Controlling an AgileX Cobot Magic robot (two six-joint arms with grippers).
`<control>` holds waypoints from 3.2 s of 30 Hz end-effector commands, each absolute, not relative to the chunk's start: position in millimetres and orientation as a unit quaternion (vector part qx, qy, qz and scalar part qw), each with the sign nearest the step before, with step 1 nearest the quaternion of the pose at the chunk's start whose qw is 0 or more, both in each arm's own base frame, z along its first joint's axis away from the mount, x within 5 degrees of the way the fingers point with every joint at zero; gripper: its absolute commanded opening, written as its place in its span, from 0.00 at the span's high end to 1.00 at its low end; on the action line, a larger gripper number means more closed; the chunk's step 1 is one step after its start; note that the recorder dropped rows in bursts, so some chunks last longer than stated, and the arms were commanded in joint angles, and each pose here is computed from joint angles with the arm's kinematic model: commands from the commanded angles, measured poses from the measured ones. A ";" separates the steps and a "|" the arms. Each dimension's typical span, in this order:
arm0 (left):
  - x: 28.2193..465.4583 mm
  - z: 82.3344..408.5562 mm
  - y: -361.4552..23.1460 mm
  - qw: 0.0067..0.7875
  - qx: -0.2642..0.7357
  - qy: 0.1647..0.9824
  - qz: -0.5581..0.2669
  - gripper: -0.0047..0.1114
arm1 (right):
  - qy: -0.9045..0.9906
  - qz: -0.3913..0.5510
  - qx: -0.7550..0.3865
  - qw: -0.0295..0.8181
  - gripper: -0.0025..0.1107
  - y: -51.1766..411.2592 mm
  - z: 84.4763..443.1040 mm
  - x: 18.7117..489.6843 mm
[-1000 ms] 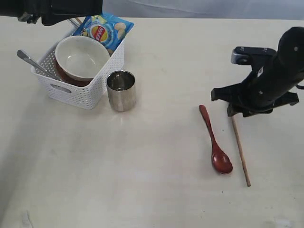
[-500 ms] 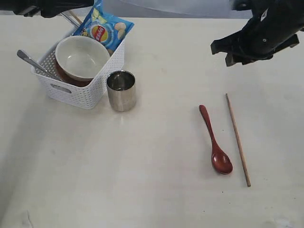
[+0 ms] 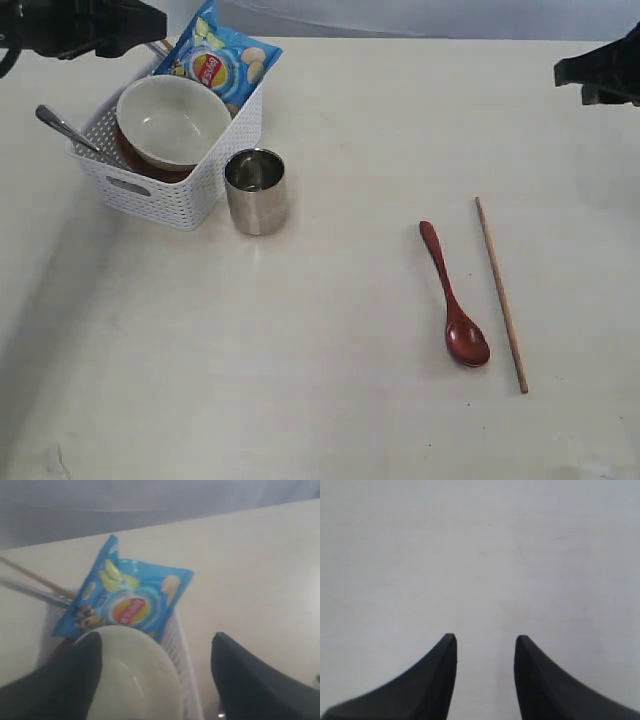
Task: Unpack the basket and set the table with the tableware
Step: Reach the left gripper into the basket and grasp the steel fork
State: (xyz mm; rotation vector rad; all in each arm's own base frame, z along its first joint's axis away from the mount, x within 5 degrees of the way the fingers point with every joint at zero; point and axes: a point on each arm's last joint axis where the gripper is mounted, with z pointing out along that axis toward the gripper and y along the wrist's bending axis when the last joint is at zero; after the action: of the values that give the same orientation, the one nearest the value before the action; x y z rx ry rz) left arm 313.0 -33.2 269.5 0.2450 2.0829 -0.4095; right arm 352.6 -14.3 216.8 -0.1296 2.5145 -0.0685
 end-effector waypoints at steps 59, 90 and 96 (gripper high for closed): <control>314.5 193.6 11.4 0.356 -0.151 0.921 -0.046 0.33 | 0.938 -0.015 -0.018 0.346 0.65 -20.8 218.0 356.7; 317.4 217.9 11.7 0.431 -0.143 0.890 -0.053 0.96 | 0.936 -0.015 -0.017 0.351 0.65 -20.8 218.6 357.5; 311.4 238.1 11.5 0.464 -0.113 0.877 -0.042 0.96 | 0.935 -0.015 -0.017 0.353 0.65 -20.9 218.8 357.7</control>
State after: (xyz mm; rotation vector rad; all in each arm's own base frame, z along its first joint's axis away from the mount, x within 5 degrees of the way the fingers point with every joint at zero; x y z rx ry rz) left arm 314.3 11.9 233.8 -0.3102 2.1645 -0.1178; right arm 357.9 -19.5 218.0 -0.0505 2.4311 -0.0386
